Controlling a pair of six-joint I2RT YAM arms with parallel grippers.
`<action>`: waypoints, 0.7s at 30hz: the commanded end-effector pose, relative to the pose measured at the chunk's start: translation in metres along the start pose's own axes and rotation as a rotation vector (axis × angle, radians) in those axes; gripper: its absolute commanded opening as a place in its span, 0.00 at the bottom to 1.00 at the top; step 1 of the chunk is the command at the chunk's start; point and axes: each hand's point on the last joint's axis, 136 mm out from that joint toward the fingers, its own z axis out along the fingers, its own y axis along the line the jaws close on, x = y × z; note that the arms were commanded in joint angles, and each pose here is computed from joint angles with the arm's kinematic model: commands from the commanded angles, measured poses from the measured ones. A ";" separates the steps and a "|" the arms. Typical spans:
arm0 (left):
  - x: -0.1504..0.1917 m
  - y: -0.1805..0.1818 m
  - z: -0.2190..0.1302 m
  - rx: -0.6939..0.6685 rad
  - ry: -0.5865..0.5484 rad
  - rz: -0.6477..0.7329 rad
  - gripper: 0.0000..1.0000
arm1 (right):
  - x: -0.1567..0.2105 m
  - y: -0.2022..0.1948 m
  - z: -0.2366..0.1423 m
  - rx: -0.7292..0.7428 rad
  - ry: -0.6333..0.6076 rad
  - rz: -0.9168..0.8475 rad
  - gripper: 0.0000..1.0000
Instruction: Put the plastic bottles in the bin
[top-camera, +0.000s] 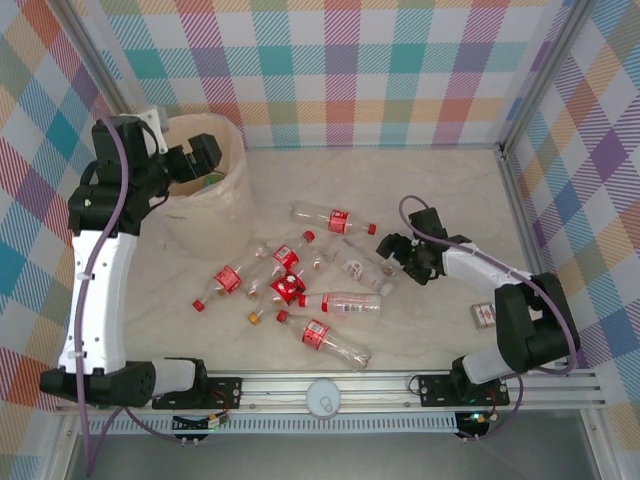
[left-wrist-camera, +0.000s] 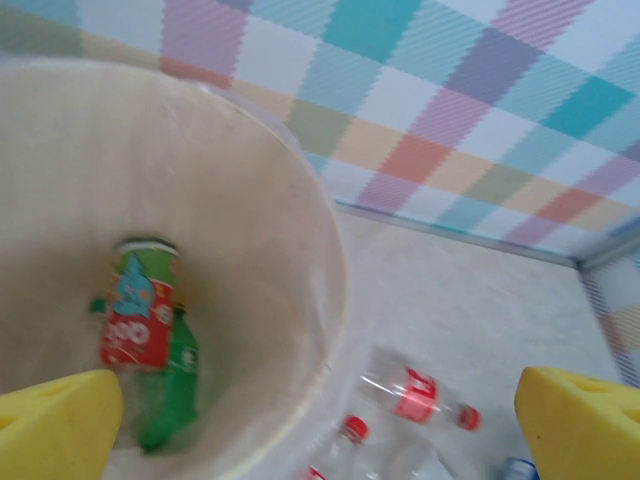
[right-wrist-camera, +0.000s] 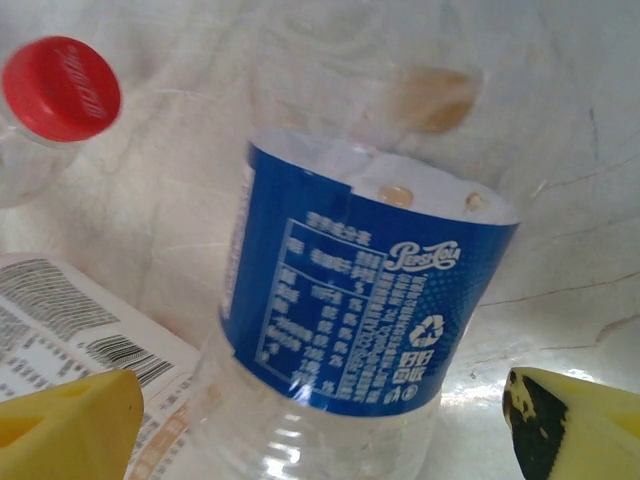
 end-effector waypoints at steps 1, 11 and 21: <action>0.014 -0.030 -0.003 0.123 0.034 -0.052 1.00 | -0.001 -0.002 0.011 -0.008 -0.017 0.026 0.92; 0.062 -0.111 0.017 0.219 0.127 0.084 0.99 | -0.001 -0.010 0.027 0.021 -0.022 -0.015 0.87; 0.122 -0.174 0.052 0.342 0.243 0.061 0.99 | 0.002 -0.013 0.035 0.024 -0.004 -0.056 0.72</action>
